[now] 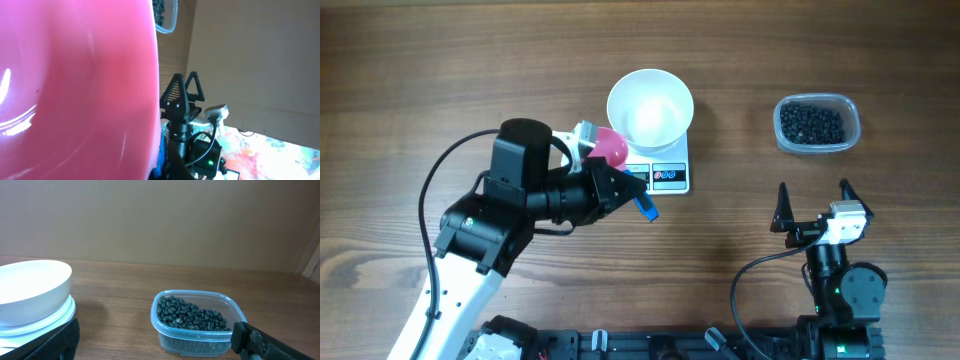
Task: Scoop item into bowl and weigh 150g on scale
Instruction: 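Raise the scoop over the white bowl with the left gripper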
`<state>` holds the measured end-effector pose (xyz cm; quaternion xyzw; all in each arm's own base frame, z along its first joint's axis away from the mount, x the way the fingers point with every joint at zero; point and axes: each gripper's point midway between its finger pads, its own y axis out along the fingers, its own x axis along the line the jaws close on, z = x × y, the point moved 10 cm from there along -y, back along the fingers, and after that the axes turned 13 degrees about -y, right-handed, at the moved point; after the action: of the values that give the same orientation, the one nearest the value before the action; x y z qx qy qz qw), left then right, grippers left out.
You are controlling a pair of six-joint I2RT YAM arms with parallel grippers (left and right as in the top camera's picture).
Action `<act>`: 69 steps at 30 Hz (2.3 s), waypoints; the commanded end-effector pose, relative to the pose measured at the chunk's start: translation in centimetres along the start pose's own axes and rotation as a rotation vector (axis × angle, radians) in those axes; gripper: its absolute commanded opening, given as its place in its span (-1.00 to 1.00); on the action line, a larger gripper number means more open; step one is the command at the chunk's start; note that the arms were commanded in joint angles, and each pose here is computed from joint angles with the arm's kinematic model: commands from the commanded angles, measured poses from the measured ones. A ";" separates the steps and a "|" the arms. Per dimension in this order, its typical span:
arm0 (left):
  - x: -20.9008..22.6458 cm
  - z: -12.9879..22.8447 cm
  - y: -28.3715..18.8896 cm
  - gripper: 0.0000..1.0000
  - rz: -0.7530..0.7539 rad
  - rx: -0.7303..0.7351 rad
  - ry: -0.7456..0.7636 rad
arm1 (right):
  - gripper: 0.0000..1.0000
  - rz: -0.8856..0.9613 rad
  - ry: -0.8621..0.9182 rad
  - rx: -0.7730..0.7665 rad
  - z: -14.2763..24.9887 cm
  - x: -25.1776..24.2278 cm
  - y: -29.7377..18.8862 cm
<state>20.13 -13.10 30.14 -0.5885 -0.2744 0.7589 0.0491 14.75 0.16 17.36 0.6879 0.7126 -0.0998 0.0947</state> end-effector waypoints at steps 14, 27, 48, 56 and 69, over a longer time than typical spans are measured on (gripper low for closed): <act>-1.1 1.1 1.3 -0.92 0.037 0.041 -0.019 | 1.00 0.011 -0.003 0.002 0.0 -0.1 0.0; -2.1 1.8 2.0 -0.92 0.066 0.056 -0.027 | 1.00 0.011 -0.003 0.002 0.0 -0.1 0.0; -2.1 1.7 2.0 -0.92 0.067 0.037 -0.023 | 1.00 0.011 -0.003 0.002 0.0 -0.1 0.0; -2.1 1.7 2.0 -0.92 0.066 0.033 -0.023 | 0.99 0.011 -0.002 0.002 0.0 -0.1 0.0; -2.1 1.6 2.0 -0.92 0.064 0.020 -0.023 | 1.00 0.011 -0.003 0.002 0.0 -0.1 0.0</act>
<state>19.69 -16.10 31.49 -0.5901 -0.2412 0.7699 0.0297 14.75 0.16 17.36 0.6879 0.7126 -0.0998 0.0947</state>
